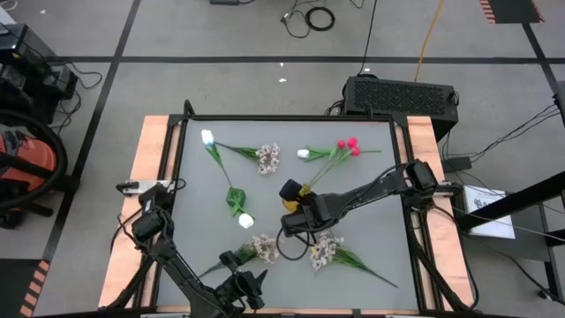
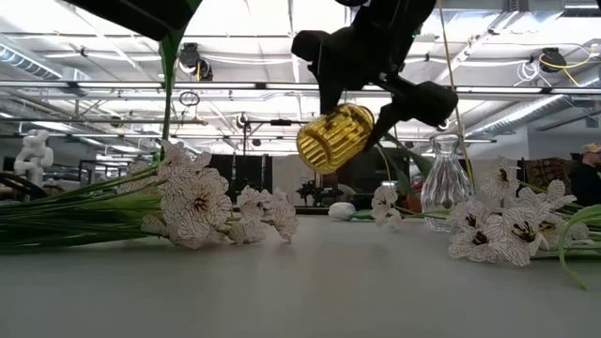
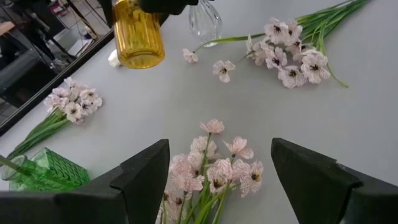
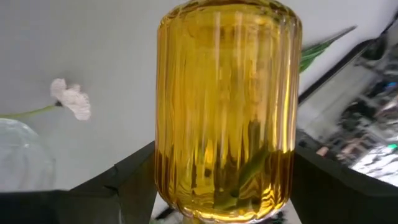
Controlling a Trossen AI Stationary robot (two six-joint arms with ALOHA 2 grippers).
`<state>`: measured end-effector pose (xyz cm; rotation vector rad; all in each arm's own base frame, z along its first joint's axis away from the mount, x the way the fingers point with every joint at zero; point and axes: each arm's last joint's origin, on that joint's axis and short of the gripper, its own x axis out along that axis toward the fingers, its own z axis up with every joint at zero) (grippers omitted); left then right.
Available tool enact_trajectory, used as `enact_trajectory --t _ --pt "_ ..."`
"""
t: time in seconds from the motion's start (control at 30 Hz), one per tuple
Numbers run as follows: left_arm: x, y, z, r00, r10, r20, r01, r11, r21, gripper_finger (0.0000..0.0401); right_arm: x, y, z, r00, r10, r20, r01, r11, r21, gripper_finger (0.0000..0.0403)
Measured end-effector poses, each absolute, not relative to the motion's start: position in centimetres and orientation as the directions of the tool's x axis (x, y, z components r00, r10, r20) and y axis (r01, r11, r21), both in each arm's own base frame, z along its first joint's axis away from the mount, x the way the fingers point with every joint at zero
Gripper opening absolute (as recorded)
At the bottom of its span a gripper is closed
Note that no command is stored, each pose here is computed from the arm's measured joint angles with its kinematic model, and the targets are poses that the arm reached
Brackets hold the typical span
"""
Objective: Sort flowers into vase by color
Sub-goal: Adjust the yellow flower vase
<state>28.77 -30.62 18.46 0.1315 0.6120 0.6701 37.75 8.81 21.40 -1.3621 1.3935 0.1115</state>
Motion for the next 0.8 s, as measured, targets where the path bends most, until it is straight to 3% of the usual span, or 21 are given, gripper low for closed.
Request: enact_trajectory --t 0.17,0.33,0.57,0.8 --pt "28.8 -30.6 18.5 0.618 0.618 -0.485 -0.543 0.782 0.305 0.0285 38.2 9.5 21.2 0.336 -0.640 -0.691 -0.761 0.248 -0.600 0.0292" --pt "28.8 -30.6 18.5 0.618 0.618 -0.485 -0.543 0.782 0.305 0.0285 38.8 9.7 18.7 0.294 -0.665 -0.686 -0.815 0.201 -0.543 0.0292" --pt "28.8 -30.6 18.5 0.618 0.618 -0.485 -0.543 0.782 0.306 0.0285 39.4 9.5 14.3 0.231 -0.788 -0.571 -0.887 0.072 -0.457 0.0292" --pt "28.8 -30.6 18.5 0.619 0.619 -0.484 -0.544 0.782 0.305 0.0285 38.9 9.2 12.4 0.190 -0.876 -0.443 -0.931 -0.018 -0.364 0.0292"
